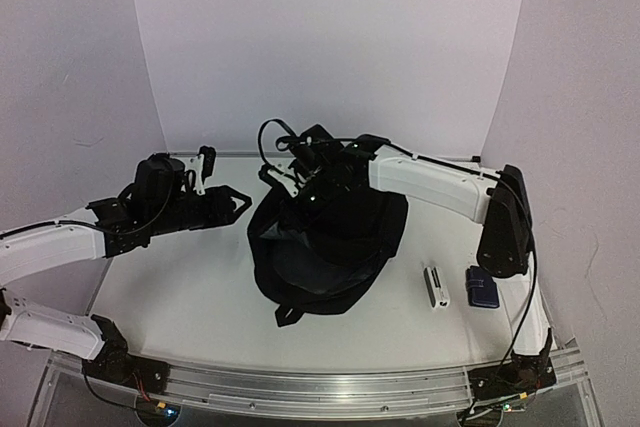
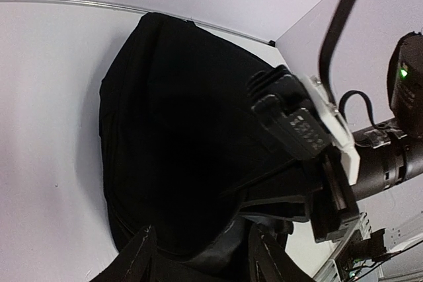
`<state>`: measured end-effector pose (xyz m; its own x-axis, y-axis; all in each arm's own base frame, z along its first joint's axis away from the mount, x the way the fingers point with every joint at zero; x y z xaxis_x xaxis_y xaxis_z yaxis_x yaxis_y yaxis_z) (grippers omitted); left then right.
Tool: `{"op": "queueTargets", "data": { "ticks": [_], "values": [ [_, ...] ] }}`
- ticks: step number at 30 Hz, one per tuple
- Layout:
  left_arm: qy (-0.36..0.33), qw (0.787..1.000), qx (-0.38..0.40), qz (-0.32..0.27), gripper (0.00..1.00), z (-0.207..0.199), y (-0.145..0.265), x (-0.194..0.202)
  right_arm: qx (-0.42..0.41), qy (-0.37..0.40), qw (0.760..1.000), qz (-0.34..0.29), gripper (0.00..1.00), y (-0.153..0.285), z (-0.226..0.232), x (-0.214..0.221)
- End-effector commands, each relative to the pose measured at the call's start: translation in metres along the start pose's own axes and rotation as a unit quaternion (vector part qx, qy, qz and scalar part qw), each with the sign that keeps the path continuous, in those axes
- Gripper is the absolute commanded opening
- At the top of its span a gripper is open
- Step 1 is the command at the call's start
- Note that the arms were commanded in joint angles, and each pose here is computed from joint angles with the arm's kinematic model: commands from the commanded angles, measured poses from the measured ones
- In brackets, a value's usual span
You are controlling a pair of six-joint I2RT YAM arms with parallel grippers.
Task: Pack the student bag
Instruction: Adjust the student bag at the center of the board.
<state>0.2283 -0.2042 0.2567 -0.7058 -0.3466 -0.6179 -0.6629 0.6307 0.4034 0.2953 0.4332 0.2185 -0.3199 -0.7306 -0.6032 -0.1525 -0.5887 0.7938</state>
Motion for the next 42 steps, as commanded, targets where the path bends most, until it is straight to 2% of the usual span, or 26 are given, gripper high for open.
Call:
{"op": "queueTargets", "data": {
  "ticks": [1,3,5,6,8,13,22,31,38,42],
  "values": [
    [0.008,1.0,0.023,-0.011,0.47,-0.009,0.013,-0.006,-0.047,-0.027,0.998,-0.034,0.05,-0.005,0.013,-0.017],
    [0.002,1.0,0.028,-0.002,0.48,-0.01,0.012,-0.005,-0.051,-0.027,0.997,-0.042,0.22,0.006,0.014,-0.02],
    [-0.005,0.999,0.038,0.015,0.49,-0.012,0.009,-0.002,-0.05,-0.028,0.996,-0.062,0.49,0.032,0.01,-0.025],
    [-0.009,0.999,0.044,0.024,0.5,-0.013,0.007,-0.001,-0.048,-0.031,0.996,-0.074,0.58,0.048,0.006,-0.027],
    [-0.02,0.997,0.066,0.044,0.5,-0.018,0.003,0.004,-0.04,-0.045,0.993,-0.098,0.66,0.08,-0.007,-0.027],
    [-0.055,0.989,0.106,0.087,0.51,-0.035,-0.007,0.009,-0.046,-0.086,0.987,-0.128,0.68,0.136,-0.022,-0.011],
    [-0.105,0.978,0.141,0.116,0.51,-0.071,-0.016,0.011,-0.011,-0.167,0.981,-0.097,0.67,0.163,-0.06,0.067],
    [-0.131,0.961,0.114,0.215,0.36,-0.099,-0.074,0.053,-0.013,-0.301,0.952,-0.05,0.61,0.141,-0.098,0.159],
    [-0.092,0.944,0.14,0.285,0.26,-0.116,-0.126,0.089,-0.049,-0.375,0.924,-0.058,0.6,0.115,-0.115,0.19],
    [-0.075,0.936,0.145,0.312,0.24,-0.122,-0.147,0.11,-0.067,-0.403,0.911,-0.055,0.59,0.099,-0.124,0.204]
  ]
}}
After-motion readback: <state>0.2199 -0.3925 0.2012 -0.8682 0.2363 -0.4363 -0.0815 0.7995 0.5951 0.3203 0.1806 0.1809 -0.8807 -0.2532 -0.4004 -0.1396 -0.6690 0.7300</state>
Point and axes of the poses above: each gripper's point midway between its finger pads, its own y axis back along the fingers, its own z axis along the line the jaws close on, x = y × z, the point moved 8 cm from there along y, back along the fingers, and after that the axes turned 10 degrees about y, right-handed, at the moved point
